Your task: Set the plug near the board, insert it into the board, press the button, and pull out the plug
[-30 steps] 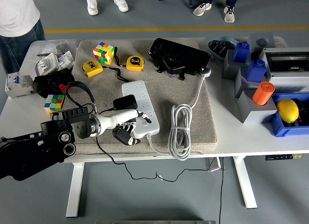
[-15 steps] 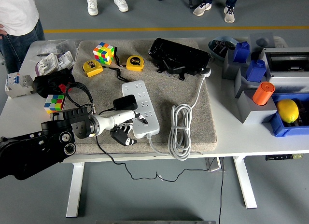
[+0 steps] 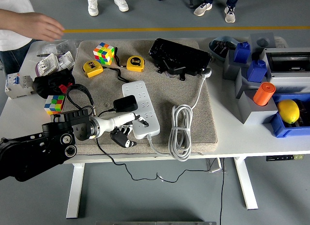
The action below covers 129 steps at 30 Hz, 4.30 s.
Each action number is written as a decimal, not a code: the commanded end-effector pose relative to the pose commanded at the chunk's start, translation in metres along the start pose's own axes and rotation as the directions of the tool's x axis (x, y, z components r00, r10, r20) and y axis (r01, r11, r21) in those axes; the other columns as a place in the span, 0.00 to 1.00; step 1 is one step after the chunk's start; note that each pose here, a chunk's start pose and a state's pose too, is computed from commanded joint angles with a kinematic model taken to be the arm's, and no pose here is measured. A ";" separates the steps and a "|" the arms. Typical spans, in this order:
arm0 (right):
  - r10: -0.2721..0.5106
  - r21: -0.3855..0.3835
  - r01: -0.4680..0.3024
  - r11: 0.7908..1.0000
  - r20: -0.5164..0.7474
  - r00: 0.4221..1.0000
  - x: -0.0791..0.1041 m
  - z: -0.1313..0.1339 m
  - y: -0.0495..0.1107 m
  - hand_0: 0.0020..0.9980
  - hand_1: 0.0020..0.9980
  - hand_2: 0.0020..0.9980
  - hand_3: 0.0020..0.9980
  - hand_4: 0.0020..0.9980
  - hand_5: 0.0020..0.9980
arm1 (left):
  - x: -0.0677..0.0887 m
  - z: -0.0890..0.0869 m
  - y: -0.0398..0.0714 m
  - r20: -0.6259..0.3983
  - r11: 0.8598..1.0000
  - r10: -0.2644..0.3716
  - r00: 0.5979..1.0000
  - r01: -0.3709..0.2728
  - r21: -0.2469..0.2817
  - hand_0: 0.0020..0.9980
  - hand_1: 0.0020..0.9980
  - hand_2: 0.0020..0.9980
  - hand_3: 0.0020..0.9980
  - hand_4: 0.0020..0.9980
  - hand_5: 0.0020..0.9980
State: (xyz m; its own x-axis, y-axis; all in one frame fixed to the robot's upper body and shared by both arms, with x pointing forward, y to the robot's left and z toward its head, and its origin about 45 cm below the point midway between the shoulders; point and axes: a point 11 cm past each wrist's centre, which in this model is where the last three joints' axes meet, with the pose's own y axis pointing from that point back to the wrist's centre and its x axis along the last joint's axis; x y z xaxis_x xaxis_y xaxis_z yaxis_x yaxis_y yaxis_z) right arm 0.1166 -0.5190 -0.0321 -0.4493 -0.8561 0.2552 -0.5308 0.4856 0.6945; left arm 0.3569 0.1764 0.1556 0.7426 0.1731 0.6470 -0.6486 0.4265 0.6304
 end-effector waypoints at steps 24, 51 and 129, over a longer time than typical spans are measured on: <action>-0.003 -0.004 0.003 1.000 0.006 1.000 -0.003 0.002 0.000 0.70 0.69 0.67 0.57 1.00 0.49 | 0.051 0.026 0.022 -0.258 0.908 0.264 0.929 -0.330 -0.260 0.17 0.29 0.42 0.65 0.80 0.01; -0.007 -0.005 0.007 1.000 -0.011 1.000 -0.001 0.002 0.001 0.70 0.69 0.67 0.57 1.00 0.49 | 0.064 -0.015 0.004 -0.091 0.861 0.482 0.872 -0.490 -0.138 0.69 0.72 0.72 0.75 1.00 0.39; -0.004 0.000 0.004 1.000 0.000 1.000 -0.003 0.001 0.000 0.70 0.69 0.67 0.57 1.00 0.49 | 0.061 -0.040 -0.018 0.075 0.835 0.549 0.833 -0.543 -0.089 0.26 0.33 0.31 0.50 0.82 0.08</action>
State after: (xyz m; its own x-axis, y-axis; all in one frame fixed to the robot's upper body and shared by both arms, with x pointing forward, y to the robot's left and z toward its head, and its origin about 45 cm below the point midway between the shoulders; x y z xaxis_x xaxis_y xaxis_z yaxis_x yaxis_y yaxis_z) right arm 0.1166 -0.5162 -0.0335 -0.4468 -0.8583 0.2523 -0.5325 0.4817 0.6959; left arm 0.4205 0.2152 0.1664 0.2497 0.3112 0.9169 -0.9298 0.3413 0.1374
